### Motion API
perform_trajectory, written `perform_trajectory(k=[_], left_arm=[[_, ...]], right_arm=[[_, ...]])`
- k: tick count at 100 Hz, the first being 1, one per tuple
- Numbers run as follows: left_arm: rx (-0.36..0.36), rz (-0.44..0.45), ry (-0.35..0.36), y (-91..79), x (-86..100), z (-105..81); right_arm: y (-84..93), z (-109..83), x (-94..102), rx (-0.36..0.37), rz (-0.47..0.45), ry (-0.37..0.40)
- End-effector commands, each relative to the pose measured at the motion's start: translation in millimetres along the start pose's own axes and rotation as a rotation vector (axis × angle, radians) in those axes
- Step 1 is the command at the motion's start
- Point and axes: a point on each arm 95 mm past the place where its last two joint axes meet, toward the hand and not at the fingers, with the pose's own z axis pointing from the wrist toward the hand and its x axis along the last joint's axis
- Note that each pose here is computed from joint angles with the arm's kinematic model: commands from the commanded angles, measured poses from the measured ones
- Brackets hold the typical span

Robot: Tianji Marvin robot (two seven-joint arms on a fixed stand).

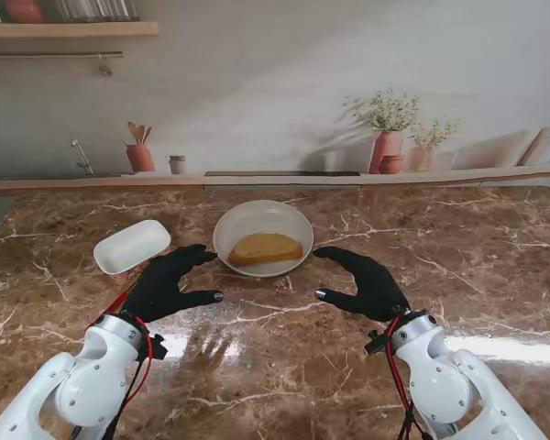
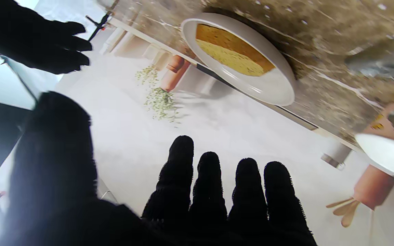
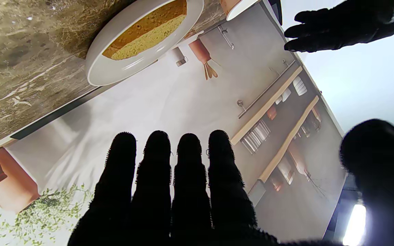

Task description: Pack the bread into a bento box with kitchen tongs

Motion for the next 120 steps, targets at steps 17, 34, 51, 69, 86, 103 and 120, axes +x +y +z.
perform_trajectory(k=[17,34,51,69,86,103,120], left_arm=[[0.003,0.158,-0.097,-56.0,-27.7,13.9],[-0.055,0.249,-0.188,-84.0,-48.3,32.0],[-0.113,0.292,-0.267,-101.4,-65.4,52.2],[-0.195,0.329,-0.351,-113.7,-81.8,65.0],[-0.264,0.370,-0.402,-118.6,-95.6,69.7],[-0.351,0.412,-0.436,-115.4,-110.1,68.8],[-0.407,0.425,-0.470,-107.9,-124.8,64.7]], right_arm=[[-4.3,-3.5,-2.7,0.015,-0.006,-0.023],[-8.3,-5.0,-3.4,0.035,-0.003,-0.030],[-9.1,-4.7,-2.7,0.037,-0.001,-0.032],[-9.5,-5.5,-1.6,0.041,-0.001,-0.035],[-11.2,-7.0,-3.1,0.042,0.001,-0.048],[-12.0,-8.3,-4.2,0.042,0.004,-0.061],[-12.8,-8.5,-5.0,0.043,0.010,-0.069]])
